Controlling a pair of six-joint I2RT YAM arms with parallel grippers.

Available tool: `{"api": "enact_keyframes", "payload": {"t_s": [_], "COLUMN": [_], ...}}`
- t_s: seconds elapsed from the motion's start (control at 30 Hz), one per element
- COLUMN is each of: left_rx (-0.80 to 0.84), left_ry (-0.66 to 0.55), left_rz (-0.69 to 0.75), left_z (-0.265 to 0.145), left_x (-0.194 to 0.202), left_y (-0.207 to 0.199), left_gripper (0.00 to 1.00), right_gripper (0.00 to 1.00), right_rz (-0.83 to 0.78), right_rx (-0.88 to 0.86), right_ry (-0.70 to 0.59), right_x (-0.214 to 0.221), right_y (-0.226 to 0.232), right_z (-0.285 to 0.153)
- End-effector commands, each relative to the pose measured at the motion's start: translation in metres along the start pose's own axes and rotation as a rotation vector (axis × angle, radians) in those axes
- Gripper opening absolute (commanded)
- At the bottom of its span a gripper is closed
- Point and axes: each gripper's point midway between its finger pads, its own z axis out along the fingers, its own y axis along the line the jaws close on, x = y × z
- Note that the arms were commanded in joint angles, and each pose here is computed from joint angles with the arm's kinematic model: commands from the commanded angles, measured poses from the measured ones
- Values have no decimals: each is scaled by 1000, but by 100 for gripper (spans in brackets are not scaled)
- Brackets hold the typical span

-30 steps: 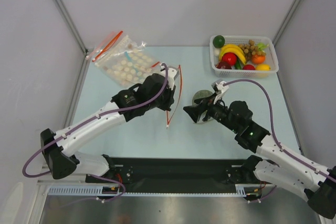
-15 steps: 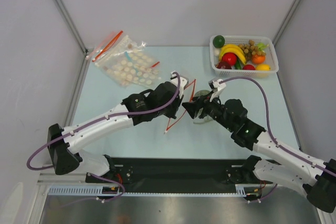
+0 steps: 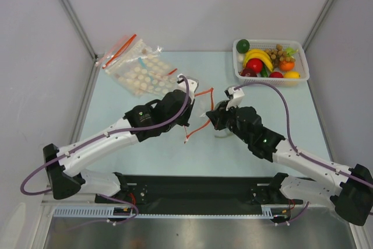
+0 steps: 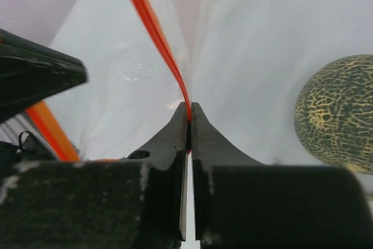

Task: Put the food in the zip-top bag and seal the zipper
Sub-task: Adjust the zipper on the food storage bag.

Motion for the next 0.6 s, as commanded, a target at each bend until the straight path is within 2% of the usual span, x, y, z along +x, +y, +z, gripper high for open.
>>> {"api": "enact_keyframes", "payload": {"t_s": [0.0, 0.27, 0.43, 0.57], "left_rx": [-92, -428, -590, -727], "left_ry": [-90, -130, -132, -75], "left_rz": [-47, -63, -59, -12], "left_z": [-22, -55, -62, -69], "left_x": [-23, -30, -30, -20], "left_y": [22, 86, 107, 122], "left_gripper": [1, 4, 8, 11], "right_gripper": [0, 0, 0, 0], "right_rz": [19, 28, 49, 70], "right_rx": [60, 196, 252, 267], "right_ry": [-59, 22, 75, 110], "right_x": [-24, -5, 4, 13], "right_y": [-3, -35, -55, -68], "right_z": [2, 21, 30, 37]}}
